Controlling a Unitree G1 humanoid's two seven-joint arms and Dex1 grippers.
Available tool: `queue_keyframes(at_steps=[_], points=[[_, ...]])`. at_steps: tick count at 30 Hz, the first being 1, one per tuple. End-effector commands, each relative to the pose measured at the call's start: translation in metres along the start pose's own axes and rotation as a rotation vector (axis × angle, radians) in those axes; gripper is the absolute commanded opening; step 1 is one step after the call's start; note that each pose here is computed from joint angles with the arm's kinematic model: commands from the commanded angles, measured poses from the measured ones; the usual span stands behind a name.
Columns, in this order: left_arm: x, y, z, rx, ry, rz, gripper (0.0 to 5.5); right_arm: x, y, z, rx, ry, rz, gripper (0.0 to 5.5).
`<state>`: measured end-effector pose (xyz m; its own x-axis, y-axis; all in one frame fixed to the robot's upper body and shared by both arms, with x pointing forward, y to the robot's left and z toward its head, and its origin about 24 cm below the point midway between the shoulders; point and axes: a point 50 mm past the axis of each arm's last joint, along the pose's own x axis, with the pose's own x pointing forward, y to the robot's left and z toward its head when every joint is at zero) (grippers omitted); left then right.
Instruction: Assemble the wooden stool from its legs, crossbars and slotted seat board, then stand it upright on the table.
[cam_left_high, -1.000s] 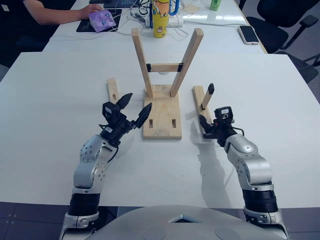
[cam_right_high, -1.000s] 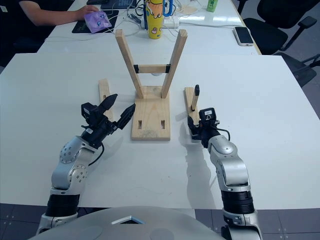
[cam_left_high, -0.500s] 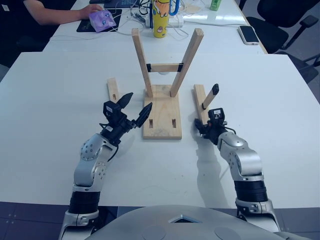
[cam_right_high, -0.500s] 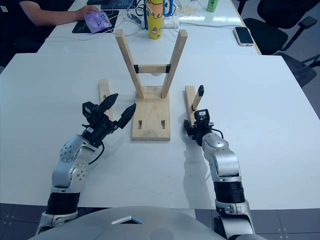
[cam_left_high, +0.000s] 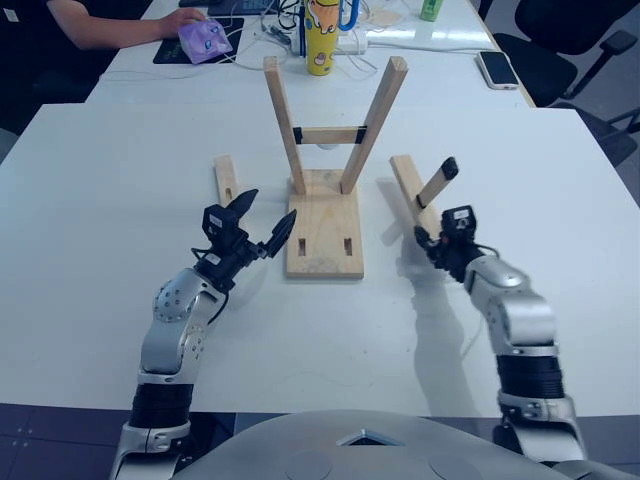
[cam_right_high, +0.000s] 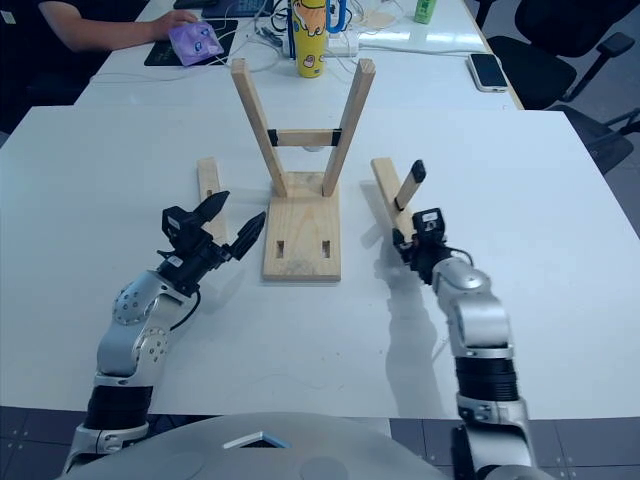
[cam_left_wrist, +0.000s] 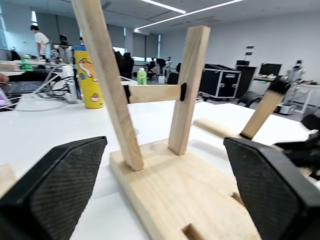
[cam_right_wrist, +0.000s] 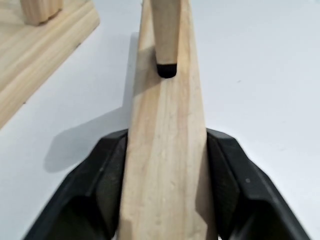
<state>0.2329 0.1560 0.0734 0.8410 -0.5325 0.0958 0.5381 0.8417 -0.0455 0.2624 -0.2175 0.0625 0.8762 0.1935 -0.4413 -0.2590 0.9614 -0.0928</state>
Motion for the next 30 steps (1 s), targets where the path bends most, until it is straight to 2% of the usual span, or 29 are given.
queue_keyframes(at_steps=[1,7,12,15,20,25,30], points=[[-0.007,0.002,-0.007,0.036,0.036,0.047,4.33,-0.016,-0.012,0.019,-0.127,0.008,0.386,2.05],[-0.009,0.014,-0.002,0.012,0.049,0.046,4.33,-0.041,-0.030,0.023,-0.131,0.097,0.731,2.05],[-0.010,0.021,0.009,-0.215,-0.002,-0.048,5.00,-0.052,-0.022,0.018,-0.016,0.114,0.935,2.05],[-0.010,0.016,0.013,-0.400,-0.012,-0.152,5.38,-0.052,-0.013,0.018,0.045,0.099,1.005,2.05],[-0.009,0.009,0.021,-0.655,-0.013,-0.328,5.40,-0.050,0.007,0.032,0.183,0.005,1.119,2.05],[-0.001,-0.001,0.028,-0.727,0.017,-0.438,5.40,-0.048,0.018,0.045,0.261,-0.044,1.200,2.05],[0.002,-0.005,0.028,-0.734,0.025,-0.453,5.40,-0.047,0.031,0.036,0.281,0.011,1.252,2.05]])
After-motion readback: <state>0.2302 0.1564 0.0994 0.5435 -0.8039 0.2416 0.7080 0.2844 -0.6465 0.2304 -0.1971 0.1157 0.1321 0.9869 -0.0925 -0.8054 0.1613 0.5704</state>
